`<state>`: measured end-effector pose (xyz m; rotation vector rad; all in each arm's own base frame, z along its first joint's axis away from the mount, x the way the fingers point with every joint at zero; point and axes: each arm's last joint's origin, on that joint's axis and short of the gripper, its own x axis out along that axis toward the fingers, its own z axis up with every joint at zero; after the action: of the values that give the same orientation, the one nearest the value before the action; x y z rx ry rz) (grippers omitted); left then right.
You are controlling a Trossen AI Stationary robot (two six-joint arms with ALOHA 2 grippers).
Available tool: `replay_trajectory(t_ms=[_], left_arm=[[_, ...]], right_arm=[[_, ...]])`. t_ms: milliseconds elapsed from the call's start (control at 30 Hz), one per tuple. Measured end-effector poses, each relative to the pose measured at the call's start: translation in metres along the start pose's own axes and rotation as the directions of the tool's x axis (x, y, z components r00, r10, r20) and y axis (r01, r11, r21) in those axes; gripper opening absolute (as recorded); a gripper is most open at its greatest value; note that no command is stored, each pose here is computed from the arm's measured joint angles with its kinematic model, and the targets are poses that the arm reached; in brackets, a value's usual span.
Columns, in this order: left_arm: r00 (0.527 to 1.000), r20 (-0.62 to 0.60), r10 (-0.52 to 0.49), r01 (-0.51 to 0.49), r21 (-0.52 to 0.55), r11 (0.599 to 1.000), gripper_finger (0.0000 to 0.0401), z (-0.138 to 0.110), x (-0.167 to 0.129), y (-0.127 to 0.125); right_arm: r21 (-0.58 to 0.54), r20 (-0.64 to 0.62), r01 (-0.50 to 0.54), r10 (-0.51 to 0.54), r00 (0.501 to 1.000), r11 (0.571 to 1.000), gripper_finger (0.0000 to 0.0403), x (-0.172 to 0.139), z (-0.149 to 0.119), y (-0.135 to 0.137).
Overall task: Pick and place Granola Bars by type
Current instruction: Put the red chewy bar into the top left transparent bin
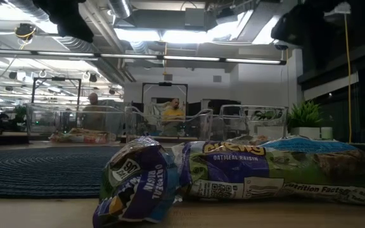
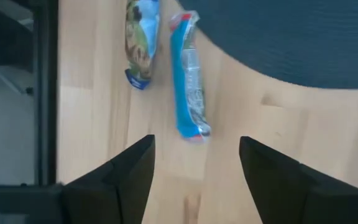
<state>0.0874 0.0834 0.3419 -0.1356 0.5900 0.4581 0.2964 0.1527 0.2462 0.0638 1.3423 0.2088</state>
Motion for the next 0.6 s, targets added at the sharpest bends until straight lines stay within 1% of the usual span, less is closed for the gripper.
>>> replay_trajectory(t_ms=[133, 233, 467, 600], left_arm=[[1.000, 0.007, -0.030, 0.030, 0.002, 1.000, 0.0143, 0.000, 0.000, -0.001], [0.999, 0.013, -0.031, 0.031, 0.003, 1.000, 0.0144, 0.000, -0.002, -0.002], [0.999, 0.025, -0.029, 0.029, 0.013, 0.999, 0.0143, -0.001, -0.005, -0.003], [0.999, 0.036, -0.029, 0.028, 0.019, 0.999, 0.0143, -0.002, -0.008, -0.004]], right_arm=[[-0.007, -0.041, 0.012, -0.013, 0.999, 1.000, 0.0234, 0.022, 0.003, 0.005], [-0.013, -0.078, 0.027, -0.028, 0.997, 1.000, 0.0234, 0.037, 0.004, 0.005], [-0.057, -0.073, 0.012, -0.017, 0.997, 0.998, 0.0234, 0.065, 0.013, 0.007], [-0.057, -0.086, 0.016, -0.021, 0.996, 0.998, 0.0234, 0.074, 0.013, 0.007]])
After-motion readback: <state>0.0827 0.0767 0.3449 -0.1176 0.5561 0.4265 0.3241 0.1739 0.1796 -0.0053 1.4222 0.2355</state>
